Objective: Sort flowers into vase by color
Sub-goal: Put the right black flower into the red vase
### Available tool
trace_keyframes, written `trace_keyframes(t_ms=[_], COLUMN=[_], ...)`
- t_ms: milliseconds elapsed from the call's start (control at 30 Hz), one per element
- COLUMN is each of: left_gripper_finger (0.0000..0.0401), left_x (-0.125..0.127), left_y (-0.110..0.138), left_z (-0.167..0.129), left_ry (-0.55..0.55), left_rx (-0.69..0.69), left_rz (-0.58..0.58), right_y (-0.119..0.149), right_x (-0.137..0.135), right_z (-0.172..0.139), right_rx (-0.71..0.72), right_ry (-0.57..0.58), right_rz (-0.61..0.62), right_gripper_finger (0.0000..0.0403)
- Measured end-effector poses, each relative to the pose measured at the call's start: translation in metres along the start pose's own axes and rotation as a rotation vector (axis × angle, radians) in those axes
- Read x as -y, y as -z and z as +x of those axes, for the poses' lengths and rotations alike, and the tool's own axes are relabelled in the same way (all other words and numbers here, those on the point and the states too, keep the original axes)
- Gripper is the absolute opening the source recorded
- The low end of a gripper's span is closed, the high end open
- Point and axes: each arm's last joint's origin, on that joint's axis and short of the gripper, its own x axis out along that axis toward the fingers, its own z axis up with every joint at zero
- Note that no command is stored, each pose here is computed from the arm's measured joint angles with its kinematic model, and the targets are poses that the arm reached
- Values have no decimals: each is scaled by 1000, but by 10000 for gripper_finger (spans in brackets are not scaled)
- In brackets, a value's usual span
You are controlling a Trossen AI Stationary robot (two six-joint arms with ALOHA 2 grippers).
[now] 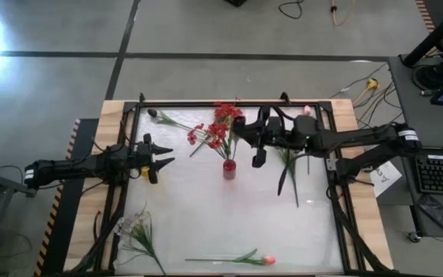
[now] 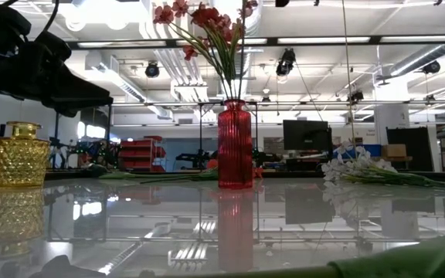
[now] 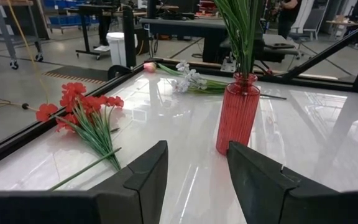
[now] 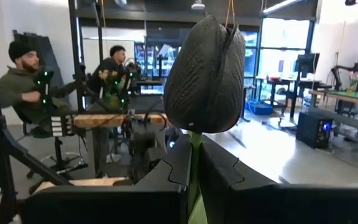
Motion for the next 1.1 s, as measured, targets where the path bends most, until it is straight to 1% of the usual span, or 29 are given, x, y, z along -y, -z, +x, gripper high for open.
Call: trace_keyframes(t_ms=[133, 500, 600, 700, 800, 933, 1000, 1100], left_gripper_finger=[155, 155, 155, 155, 155, 155, 155, 155], left_x=[0, 0, 0, 0, 0, 0, 0, 0], left_y=[0, 0, 0, 0, 0, 0, 0, 0], left_z=[0, 0, 0, 0, 0, 0, 0, 0], left_ry=[0, 0, 0, 0, 0, 0, 0, 0], left_rx=[0, -1, -1, -1, -1, -1, -1, -1], left_rz=[0, 0, 0, 0, 0, 0, 0, 0], right_y=[8, 39, 46, 55, 61, 60, 59, 53], right_x=[-1, -3, -5, -5, -6, -5, -5, -5], right_z=[3, 13, 15, 18, 20, 16, 11, 1], right_rx=[-45, -223, -252, -286, -314, -362, -416, -497], right_ry=[-3, -9, -31, -30, -27, -22, -20, -60], right_rz=[-4, 31, 34, 50, 68, 99, 101, 97], right_gripper_finger=[13, 13, 20, 44, 76, 121, 140, 165])
